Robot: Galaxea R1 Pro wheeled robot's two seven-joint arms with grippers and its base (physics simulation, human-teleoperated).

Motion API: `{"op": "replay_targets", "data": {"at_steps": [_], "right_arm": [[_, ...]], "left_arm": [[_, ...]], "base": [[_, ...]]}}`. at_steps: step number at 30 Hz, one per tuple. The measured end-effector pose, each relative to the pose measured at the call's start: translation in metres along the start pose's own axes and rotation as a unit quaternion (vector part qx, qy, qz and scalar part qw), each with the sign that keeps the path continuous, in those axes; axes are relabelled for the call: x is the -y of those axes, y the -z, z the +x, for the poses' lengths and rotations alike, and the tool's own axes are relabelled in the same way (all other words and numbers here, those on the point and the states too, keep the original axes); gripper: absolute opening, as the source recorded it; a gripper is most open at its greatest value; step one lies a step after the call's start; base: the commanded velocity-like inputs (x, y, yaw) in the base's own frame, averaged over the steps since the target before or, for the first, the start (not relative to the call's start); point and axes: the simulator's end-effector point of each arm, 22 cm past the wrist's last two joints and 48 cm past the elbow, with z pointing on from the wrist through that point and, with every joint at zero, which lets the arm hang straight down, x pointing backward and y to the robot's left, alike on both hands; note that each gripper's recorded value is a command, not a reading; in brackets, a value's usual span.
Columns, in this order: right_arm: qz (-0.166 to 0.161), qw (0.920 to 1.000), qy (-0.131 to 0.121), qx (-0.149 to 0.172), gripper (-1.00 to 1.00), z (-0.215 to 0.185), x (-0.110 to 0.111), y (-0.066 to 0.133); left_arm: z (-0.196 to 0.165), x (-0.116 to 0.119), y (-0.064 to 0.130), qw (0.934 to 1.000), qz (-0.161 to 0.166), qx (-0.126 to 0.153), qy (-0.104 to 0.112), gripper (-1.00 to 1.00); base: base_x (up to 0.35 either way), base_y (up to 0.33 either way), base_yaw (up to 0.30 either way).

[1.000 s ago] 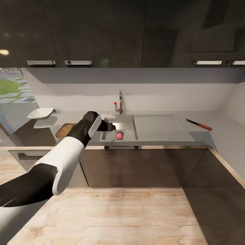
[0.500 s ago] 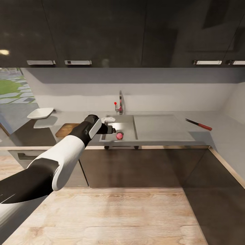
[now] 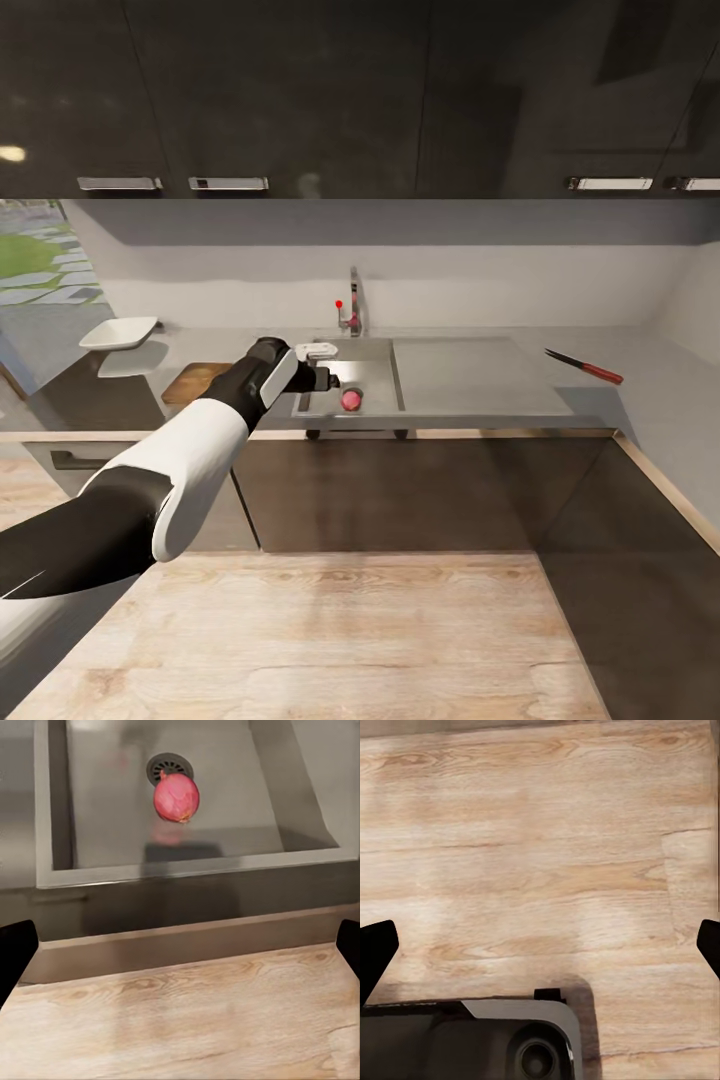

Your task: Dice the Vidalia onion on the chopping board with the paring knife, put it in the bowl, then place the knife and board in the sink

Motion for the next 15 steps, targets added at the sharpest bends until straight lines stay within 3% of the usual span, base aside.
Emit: {"op": "replay_targets", "data": {"at_steps": [11,15], "right_arm": [[0.001,1.0,-0.003,0.002,1.0,-0.001,-0.0002,0.0],[0.001,1.0,-0.003,0.003,1.0,-0.0017,-0.0006,-0.0001]], "left_arm": [[0.0034,-0.0035,-0.0008,1.0,-0.005,-0.001,0.0,1.0],[0.0028,-0.0046,0.0002,1.0,-0.007,0.0,0.0,1.0]], "base": [[0.223,-0.164,-0.069],[0.289,-0.061,-0.079]]}}
